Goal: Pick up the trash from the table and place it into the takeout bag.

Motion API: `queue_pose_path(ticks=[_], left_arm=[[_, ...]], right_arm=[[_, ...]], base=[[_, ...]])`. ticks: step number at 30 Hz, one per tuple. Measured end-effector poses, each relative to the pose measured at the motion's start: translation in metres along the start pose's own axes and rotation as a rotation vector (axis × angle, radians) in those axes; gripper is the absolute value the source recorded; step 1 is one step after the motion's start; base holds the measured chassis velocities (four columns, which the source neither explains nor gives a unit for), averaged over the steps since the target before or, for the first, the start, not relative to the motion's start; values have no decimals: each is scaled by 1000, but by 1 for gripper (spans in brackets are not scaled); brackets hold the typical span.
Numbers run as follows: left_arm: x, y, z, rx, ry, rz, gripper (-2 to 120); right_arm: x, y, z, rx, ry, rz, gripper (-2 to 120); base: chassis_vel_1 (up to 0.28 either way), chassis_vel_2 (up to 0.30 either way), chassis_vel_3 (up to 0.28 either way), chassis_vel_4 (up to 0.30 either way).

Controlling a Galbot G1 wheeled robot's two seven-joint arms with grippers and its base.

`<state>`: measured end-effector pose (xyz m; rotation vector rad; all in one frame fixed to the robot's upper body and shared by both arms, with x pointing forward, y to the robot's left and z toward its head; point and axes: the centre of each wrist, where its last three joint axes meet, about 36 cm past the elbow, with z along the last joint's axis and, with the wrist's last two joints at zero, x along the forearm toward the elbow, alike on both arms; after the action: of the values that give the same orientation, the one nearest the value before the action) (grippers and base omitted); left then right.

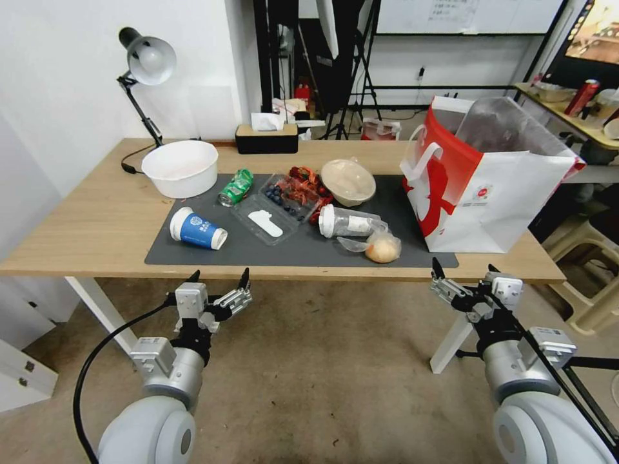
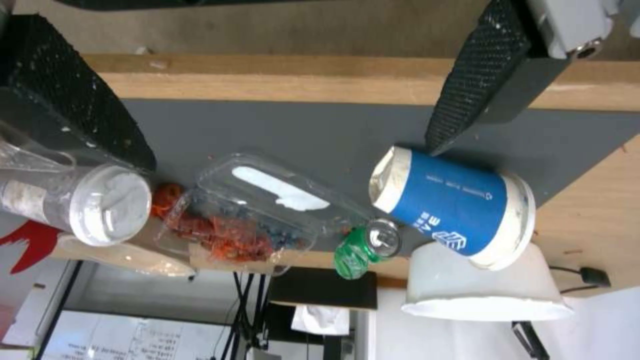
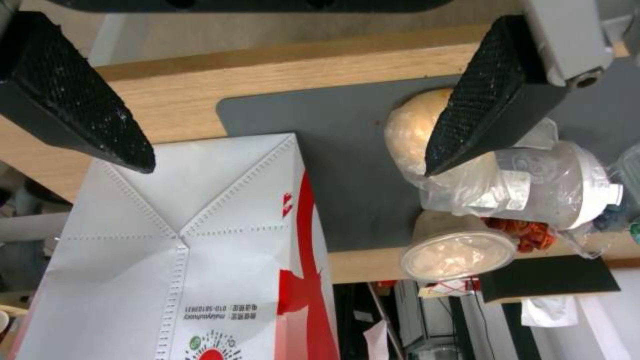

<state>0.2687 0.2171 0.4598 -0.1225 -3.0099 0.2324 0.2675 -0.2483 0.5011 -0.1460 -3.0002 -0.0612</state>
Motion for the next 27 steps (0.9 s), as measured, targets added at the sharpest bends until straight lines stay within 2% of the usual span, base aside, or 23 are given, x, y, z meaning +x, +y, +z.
queue_pose_path(ticks=[3,8,9,15,27], left_arm=[[0,0,2,-4,-11,3,100],[0,0,4,-5,-17,3,100],[0,0,5,-6,-24,5,100],[1,0,8,-6,-34,10,100],[2,0,14,-7,-40,-3,100]], right_arm=[[-16,3,13,-55,-54,-52,100],[-28,7,24,-88,-82,-96,100],[-39,10,31,-98,-84,-145,100],[-60,12,48,-93,-54,-229,100],[-102,14,62,-60,3,-282,100]], base=[[0,0,0,0],[0,0,0,0],[0,0,0,0],[0,0,0,0],[0,0,0,0]])
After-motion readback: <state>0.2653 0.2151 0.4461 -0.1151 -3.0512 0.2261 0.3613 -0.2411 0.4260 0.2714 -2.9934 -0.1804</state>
